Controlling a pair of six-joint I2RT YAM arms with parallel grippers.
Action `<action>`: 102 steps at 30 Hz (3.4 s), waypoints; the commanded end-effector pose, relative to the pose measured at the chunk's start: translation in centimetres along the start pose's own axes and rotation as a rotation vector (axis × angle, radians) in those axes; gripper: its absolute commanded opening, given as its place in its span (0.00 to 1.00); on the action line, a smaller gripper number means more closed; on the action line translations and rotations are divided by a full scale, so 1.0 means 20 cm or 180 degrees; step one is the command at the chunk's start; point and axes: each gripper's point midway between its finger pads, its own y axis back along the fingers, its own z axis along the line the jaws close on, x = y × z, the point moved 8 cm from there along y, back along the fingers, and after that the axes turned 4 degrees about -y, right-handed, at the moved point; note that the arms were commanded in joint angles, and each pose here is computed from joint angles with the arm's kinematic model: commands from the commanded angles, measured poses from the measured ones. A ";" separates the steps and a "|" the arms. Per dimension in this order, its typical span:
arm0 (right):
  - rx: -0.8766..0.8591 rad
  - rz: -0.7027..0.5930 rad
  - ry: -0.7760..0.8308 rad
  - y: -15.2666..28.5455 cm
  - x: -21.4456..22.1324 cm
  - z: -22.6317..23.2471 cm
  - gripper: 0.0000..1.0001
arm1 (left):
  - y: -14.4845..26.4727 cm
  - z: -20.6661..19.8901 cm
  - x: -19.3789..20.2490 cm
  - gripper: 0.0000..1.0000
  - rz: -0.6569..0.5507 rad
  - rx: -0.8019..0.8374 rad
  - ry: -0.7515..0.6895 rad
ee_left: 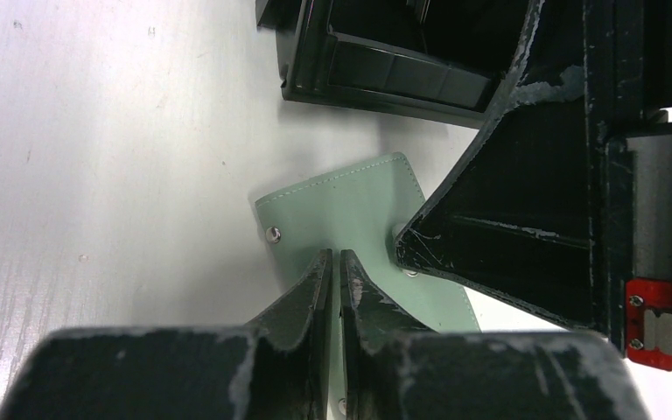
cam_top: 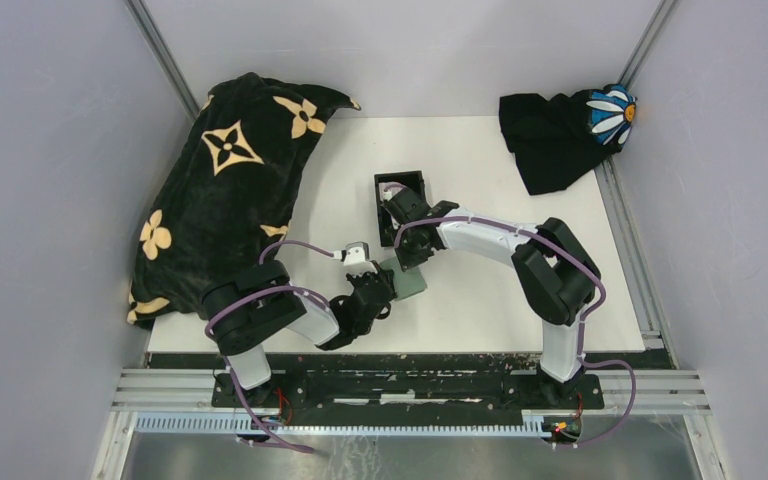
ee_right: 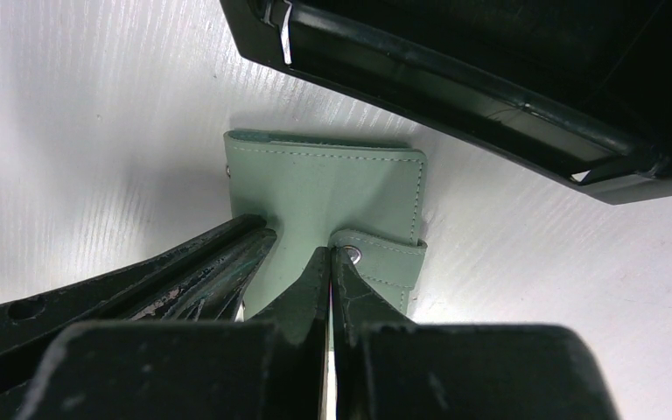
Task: Put the credit cards into the card holder
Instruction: Close the card holder at the center of the board.
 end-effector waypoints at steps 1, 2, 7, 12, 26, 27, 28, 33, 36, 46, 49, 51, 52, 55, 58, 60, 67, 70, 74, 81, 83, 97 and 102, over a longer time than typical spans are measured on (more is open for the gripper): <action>-0.0051 -0.0120 -0.0013 0.04 -0.02 0.00 0.02 | -0.01 -0.01 0.02 0.13 0.0051 0.0002 0.0014; -0.0051 -0.0120 -0.0014 0.04 -0.01 0.00 0.02 | -0.01 -0.01 0.02 0.13 0.0049 -0.0004 0.0009; -0.0038 -0.0187 -0.0020 0.08 -0.01 -0.01 0.02 | -0.02 -0.02 0.02 0.12 0.0056 -0.0016 -0.0013; -0.0045 -0.0245 -0.0015 0.11 -0.02 -0.02 0.02 | -0.02 -0.01 0.02 0.12 0.0063 -0.0025 -0.0011; -0.0057 -0.0173 -0.0027 0.10 0.01 -0.02 0.01 | -0.02 -0.02 0.02 0.11 0.0053 -0.0024 -0.0014; -0.0059 -0.0168 -0.0033 0.09 0.01 -0.03 0.01 | -0.02 -0.02 0.01 0.11 0.0050 -0.0023 -0.0015; -0.0067 -0.0161 -0.0030 0.09 0.01 -0.02 0.01 | -0.02 -0.02 0.01 0.11 0.0049 -0.0022 -0.0015; -0.0091 -0.0122 -0.0039 0.07 0.02 -0.02 0.01 | -0.02 -0.02 0.02 0.11 0.0055 -0.0023 -0.0024; -0.0098 -0.0110 -0.0047 0.06 0.03 -0.02 0.01 | -0.02 -0.02 0.02 0.11 0.0054 -0.0021 -0.0027; -0.0129 -0.0060 -0.0052 0.03 0.03 -0.02 0.01 | -0.03 -0.03 0.02 0.11 0.0067 -0.0014 -0.0030; -0.0147 -0.0061 -0.0064 0.03 0.03 -0.01 0.01 | -0.03 -0.03 0.03 0.11 0.0071 -0.0023 -0.0037; -0.0159 -0.0057 -0.0060 0.02 0.03 -0.01 0.01 | -0.03 -0.03 0.03 0.11 0.0076 -0.0014 -0.0037; -0.0159 -0.0047 -0.0067 0.02 0.04 -0.01 0.01 | -0.03 -0.03 0.03 0.11 0.0073 -0.0015 -0.0034; -0.0177 -0.0046 -0.0081 0.02 0.03 -0.01 0.01 | -0.04 -0.04 0.03 0.11 0.0072 -0.0011 -0.0035; -0.0175 -0.0042 -0.0082 0.02 0.04 -0.01 0.01 | -0.04 -0.04 0.03 0.11 0.0074 -0.0013 -0.0033; -0.0182 -0.0034 -0.0085 0.02 0.04 -0.01 0.01 | -0.04 -0.04 0.03 0.11 0.0075 -0.0012 -0.0028; -0.0154 -0.0033 -0.0102 0.00 0.05 -0.02 0.01 | -0.03 -0.03 0.03 0.10 0.0083 -0.0007 -0.0026; -0.0145 -0.0044 -0.0134 -0.01 0.05 -0.03 0.01 | -0.03 -0.03 0.04 0.10 0.0092 -0.0019 -0.0021; -0.0175 -0.0054 -0.0230 -0.02 0.03 -0.06 0.01 | -0.03 -0.02 0.05 0.10 0.0115 -0.0029 -0.0016; -0.0232 -0.0019 -0.0419 -0.05 0.03 -0.14 0.01 | -0.03 -0.02 0.08 0.10 0.0149 -0.0059 -0.0024; -0.0252 -0.0009 -0.0490 -0.06 0.03 -0.17 0.01 | -0.03 -0.02 0.08 0.10 0.0160 -0.0070 -0.0032; -0.0711 0.0103 -0.1202 -0.14 0.07 -0.35 0.01 | -0.06 -0.04 0.11 0.08 0.0224 -0.0154 -0.0112; -0.0868 0.0167 -0.1491 -0.18 0.08 -0.40 0.01 | -0.06 -0.03 0.12 0.08 0.0244 -0.0182 -0.0131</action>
